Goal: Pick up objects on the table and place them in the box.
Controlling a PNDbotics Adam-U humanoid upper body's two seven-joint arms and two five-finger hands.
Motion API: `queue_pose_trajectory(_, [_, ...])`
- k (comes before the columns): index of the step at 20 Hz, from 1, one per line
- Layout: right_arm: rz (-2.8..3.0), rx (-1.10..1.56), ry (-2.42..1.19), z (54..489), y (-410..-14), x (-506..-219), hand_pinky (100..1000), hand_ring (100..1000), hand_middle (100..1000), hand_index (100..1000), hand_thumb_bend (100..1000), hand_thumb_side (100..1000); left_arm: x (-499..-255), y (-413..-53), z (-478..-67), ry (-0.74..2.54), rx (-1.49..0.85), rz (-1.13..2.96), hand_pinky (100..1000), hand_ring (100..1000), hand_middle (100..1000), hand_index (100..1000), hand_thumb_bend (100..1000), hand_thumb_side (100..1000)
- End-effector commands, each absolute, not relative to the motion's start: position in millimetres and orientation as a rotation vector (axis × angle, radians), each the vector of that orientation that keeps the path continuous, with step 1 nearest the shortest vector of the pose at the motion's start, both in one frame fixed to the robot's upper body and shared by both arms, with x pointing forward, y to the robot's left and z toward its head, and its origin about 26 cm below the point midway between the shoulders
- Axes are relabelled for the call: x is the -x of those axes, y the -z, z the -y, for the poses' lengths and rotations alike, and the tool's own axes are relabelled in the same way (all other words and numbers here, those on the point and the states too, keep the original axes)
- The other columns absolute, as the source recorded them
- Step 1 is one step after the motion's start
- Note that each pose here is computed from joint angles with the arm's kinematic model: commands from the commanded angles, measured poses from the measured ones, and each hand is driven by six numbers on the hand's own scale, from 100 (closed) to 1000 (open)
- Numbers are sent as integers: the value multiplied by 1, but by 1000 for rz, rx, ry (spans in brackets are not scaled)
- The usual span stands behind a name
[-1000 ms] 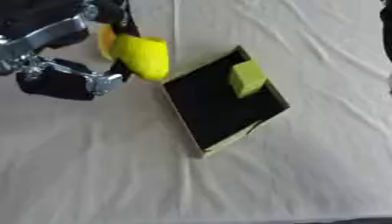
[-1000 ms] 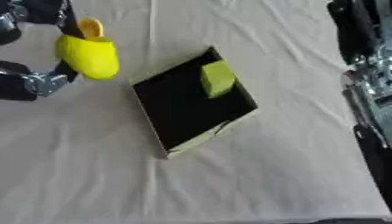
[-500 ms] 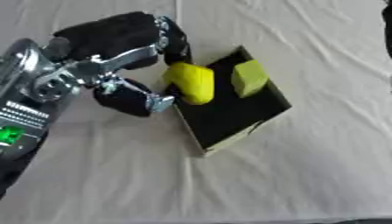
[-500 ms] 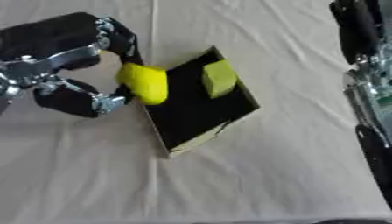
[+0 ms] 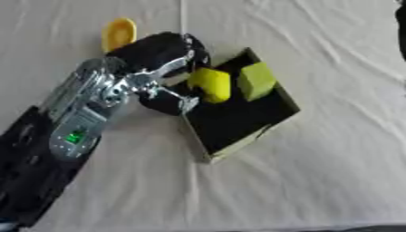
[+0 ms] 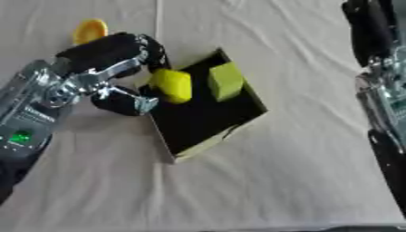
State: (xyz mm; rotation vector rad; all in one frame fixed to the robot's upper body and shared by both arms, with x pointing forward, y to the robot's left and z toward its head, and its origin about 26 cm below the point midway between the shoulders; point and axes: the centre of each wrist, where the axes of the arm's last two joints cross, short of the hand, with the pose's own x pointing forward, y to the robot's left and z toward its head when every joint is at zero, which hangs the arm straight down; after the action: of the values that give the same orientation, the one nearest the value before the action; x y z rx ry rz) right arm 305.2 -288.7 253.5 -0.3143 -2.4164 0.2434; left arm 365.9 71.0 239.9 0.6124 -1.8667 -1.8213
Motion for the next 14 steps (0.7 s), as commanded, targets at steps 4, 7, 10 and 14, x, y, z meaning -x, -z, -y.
queue_pose_trajectory(4, [2442, 311, -252, 289, -260, -301, 886, 888, 723, 845, 100, 692, -371, -234, -65, 1897, -619, 1861, 821, 795, 757, 870, 408, 100])
queue_pose_trajectory(7, [2440, 311, -249, 289, -260, -301, 886, 888, 723, 845, 100, 692, -372, -235, -66, 1942, -624, 1853, 891, 865, 828, 922, 563, 157])
queue_pose_trajectory(10, [2437, 310, -246, 289, -259, -301, 886, 888, 721, 845, 100, 693, -371, -238, -68, 1957, -653, 1871, 931, 902, 857, 952, 669, 280])
queue_pose_trajectory(14, [2435, 311, -246, 289, -258, -301, 887, 888, 721, 845, 100, 692, -367, -247, -73, 1915, -671, 1931, 912, 884, 846, 947, 628, 287])
